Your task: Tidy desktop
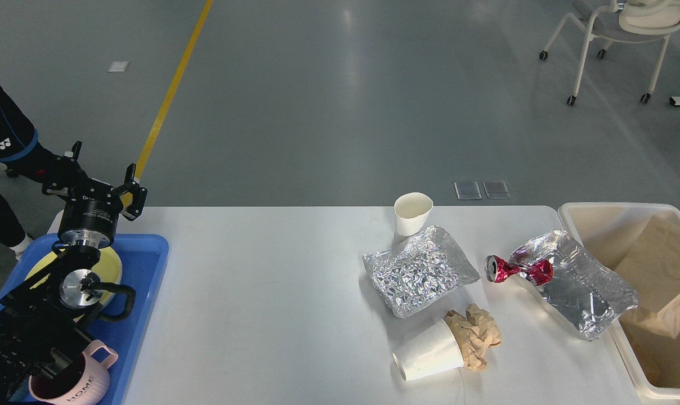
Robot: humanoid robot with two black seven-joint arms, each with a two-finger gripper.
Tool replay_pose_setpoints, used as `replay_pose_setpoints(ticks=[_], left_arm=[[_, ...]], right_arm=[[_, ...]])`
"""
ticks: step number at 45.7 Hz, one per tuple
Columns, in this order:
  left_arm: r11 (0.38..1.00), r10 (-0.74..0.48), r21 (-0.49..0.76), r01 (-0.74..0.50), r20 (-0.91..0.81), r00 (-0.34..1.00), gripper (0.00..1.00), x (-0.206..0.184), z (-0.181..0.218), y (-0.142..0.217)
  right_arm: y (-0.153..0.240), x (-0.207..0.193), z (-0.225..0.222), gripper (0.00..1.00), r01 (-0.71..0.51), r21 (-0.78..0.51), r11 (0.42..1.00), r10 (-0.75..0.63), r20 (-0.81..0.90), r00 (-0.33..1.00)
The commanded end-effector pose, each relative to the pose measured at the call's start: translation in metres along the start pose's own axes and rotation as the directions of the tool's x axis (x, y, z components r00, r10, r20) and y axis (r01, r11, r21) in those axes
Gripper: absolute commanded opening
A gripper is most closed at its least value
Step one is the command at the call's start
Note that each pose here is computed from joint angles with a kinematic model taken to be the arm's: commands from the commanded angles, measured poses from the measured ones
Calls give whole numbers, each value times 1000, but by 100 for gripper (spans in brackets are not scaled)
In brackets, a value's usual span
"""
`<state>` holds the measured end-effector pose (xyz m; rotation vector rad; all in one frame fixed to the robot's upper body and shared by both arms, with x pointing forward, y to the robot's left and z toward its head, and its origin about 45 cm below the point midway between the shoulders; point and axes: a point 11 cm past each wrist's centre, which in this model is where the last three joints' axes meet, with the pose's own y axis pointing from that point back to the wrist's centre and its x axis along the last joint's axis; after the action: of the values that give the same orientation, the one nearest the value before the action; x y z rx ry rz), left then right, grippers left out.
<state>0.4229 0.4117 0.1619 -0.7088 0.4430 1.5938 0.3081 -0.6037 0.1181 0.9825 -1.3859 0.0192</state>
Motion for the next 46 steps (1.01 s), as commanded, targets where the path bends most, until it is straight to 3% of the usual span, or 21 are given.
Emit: replay_pose_setpoints(ticks=[1,10,19,28,46], left_arm=[[1000,1,1,-1,1,1000,97,0,0,0],[1000,0,0,0,-1,1000,97,0,0,0],[1000,0,0,0,-1,1000,97,0,0,0],[1000,0,0,0,-1,1000,97,0,0,0],[1000,-1,-1,1,-1,1000,97,-1,0,0]], right_arm=[[0,0,1,100,6,-1,1000,-6,6,1000],[0,10,-15,100,19,29,999,-19,25,1000],[17,93,-81,100,40,162,986,-59,110,992],[43,132,-136,100,113,269,957,-134,60,989],[62,151,-169,100,144,327,934,-162,27,986]])
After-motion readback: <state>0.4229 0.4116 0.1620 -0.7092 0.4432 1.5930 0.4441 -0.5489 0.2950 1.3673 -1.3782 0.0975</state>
